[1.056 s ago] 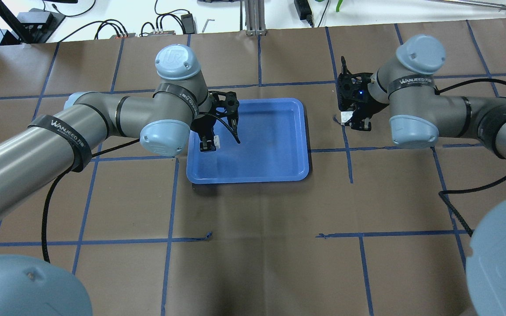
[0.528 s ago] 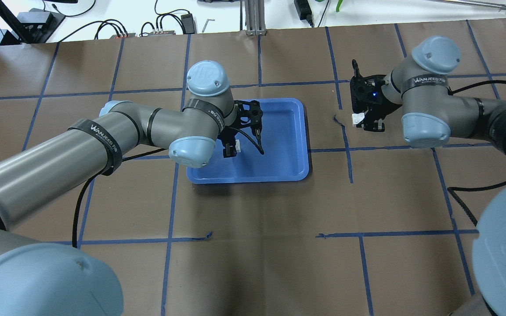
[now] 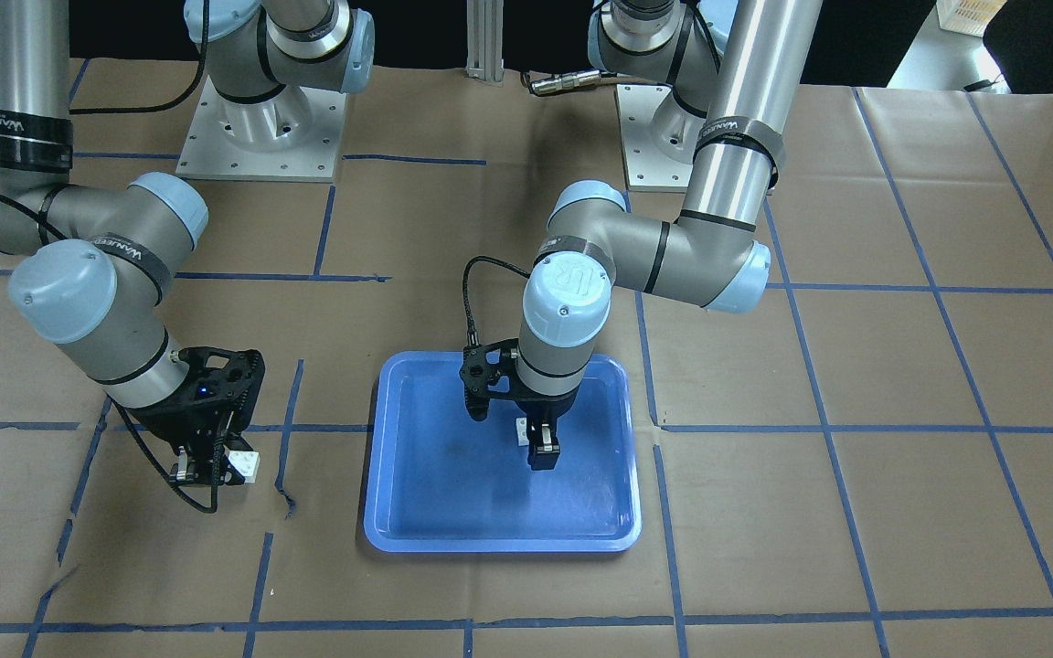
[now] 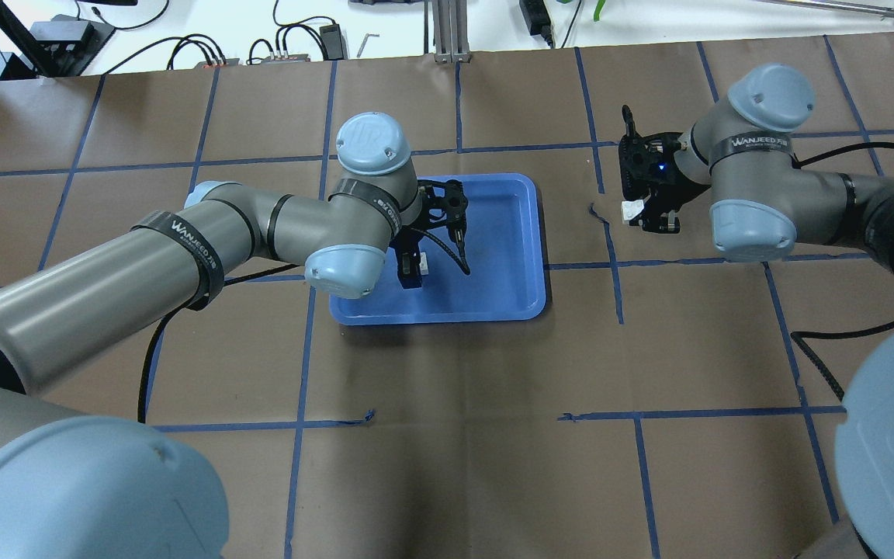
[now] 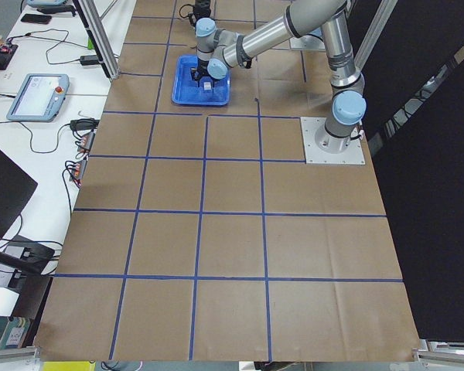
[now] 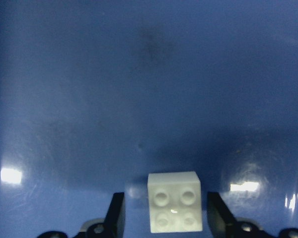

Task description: Assemble white blocks and place on blue tray

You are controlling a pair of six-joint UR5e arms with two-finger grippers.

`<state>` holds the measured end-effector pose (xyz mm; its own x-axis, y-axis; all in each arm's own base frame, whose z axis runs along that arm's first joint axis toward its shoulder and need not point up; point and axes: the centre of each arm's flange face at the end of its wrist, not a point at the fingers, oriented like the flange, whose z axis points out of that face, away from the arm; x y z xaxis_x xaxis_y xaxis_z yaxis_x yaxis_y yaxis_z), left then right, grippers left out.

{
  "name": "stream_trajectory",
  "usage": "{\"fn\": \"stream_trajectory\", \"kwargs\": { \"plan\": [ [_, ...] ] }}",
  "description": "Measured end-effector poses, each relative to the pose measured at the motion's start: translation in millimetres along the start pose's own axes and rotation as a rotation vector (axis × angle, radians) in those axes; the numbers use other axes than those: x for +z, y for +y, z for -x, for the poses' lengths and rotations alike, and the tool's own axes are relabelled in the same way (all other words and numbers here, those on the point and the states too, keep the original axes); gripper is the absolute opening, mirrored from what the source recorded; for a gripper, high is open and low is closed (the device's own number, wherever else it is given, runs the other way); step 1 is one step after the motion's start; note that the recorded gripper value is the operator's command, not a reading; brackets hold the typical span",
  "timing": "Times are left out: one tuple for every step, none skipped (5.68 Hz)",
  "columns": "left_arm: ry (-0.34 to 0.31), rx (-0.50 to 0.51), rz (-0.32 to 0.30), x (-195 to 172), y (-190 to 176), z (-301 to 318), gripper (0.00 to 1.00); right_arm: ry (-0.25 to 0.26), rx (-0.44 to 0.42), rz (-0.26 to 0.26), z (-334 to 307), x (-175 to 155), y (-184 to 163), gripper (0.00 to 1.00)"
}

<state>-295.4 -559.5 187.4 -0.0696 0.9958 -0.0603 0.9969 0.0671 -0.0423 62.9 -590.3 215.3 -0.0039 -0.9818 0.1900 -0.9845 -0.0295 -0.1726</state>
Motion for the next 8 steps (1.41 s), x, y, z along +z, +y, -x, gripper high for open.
{"fn": "stream_trajectory", "kwargs": {
  "plan": [
    [-0.019, -0.013, -0.002, -19.2, 5.5, 5.8, 0.99, 0.006, 0.016, -0.020, 0.0, -2.3, -5.9, 0.16],
    [-0.017, -0.051, 0.003, -49.6, 21.5, 12.8, 0.99, 0.012, 0.038, -0.055, 0.5, -4.8, -22.9, 0.16],
    [0.026, -0.119, 0.021, -91.5, 41.6, 11.5, 0.99, 0.012, 0.065, -0.084, 3.3, -4.9, -53.1, 0.16],
    [0.066, -0.206, 0.040, -133.8, 55.6, -0.1, 0.99, 0.005, 0.097, -0.113, 9.1, -3.0, -89.8, 0.16],
    [0.075, -0.347, 0.051, -169.2, 67.3, -12.7, 0.99, 0.001, 0.115, -0.140, 17.2, -0.3, -129.3, 0.16],
    [0.057, -0.549, 0.052, -199.4, 76.1, -23.9, 0.99, 0.006, 0.118, -0.169, 26.9, 3.6, -169.0, 0.16],
    [0.048, -0.771, 0.058, -227.2, 81.0, -38.5, 0.99, 0.005, 0.117, -0.204, 37.4, 14.0, -202.7, 0.16],
    [0.055, -0.974, 0.074, -249.0, 84.0, -53.0, 0.99, -0.002, 0.107, -0.226, 45.7, 29.5, -224.2, 0.16]
  ]
}}
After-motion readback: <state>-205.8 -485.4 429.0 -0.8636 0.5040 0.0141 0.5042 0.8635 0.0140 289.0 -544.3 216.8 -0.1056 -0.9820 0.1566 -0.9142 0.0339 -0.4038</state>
